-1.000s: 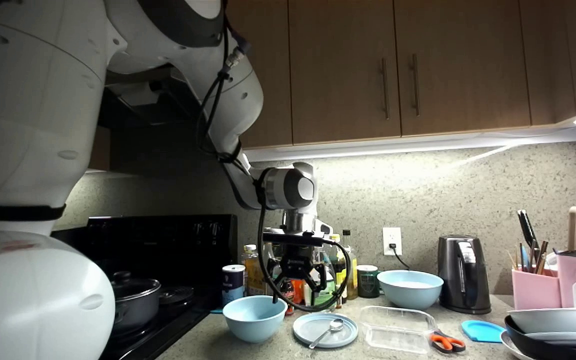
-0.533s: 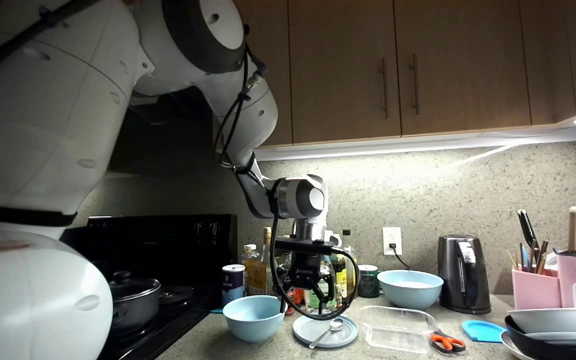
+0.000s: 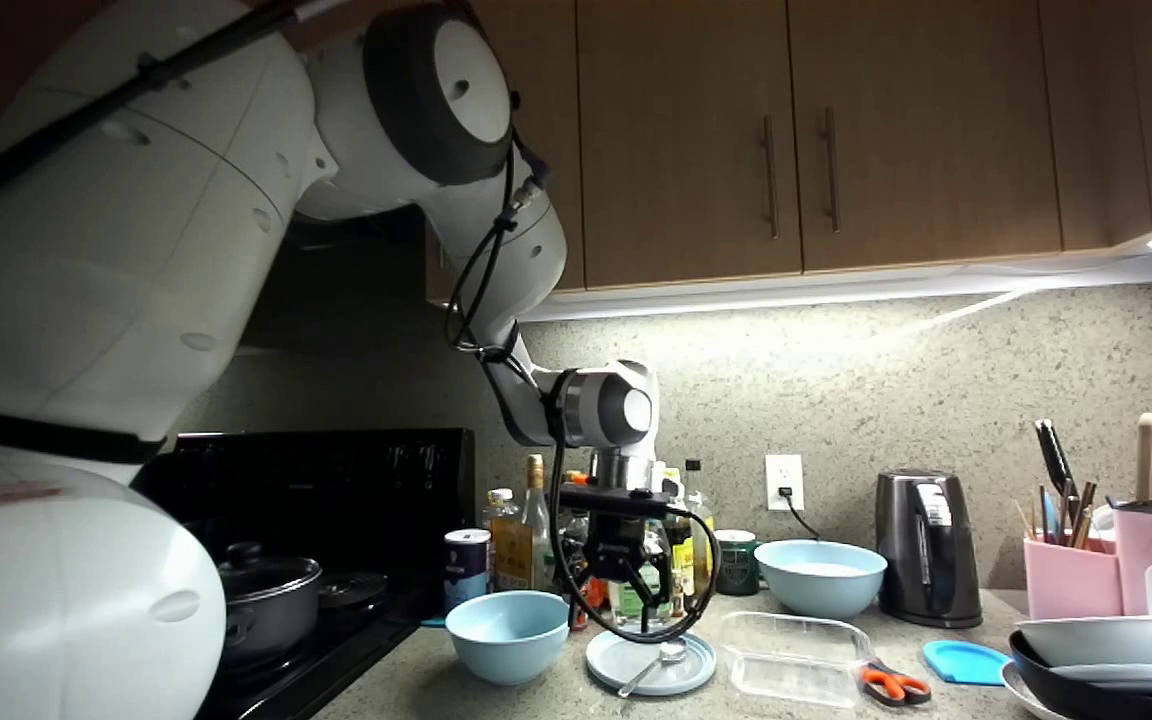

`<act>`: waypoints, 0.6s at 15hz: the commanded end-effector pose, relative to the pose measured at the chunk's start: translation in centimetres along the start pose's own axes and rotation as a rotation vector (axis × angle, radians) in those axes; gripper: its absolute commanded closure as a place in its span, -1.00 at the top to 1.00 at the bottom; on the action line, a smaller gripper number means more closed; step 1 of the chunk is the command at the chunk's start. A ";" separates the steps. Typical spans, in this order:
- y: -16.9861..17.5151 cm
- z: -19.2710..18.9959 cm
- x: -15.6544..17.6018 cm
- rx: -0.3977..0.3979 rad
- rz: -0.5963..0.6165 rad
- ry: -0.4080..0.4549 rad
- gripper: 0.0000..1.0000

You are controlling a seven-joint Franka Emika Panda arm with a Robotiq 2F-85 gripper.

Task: Put the spoon in the clear bowl

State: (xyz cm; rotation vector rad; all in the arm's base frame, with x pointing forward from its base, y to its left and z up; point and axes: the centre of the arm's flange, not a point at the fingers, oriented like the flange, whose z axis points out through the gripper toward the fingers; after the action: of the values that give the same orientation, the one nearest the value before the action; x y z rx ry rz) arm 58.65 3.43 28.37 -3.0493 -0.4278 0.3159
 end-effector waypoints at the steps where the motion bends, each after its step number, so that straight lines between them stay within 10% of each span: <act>1: 0.0 0.7 3.1 -0.013 0.003 -0.004 1.00; 9: 0.7 1.7 5.0 -0.022 -0.011 0.018 1.00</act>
State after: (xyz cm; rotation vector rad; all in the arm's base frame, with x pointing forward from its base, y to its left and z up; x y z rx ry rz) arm 63.22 4.14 25.63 -3.0676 -0.4492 0.2852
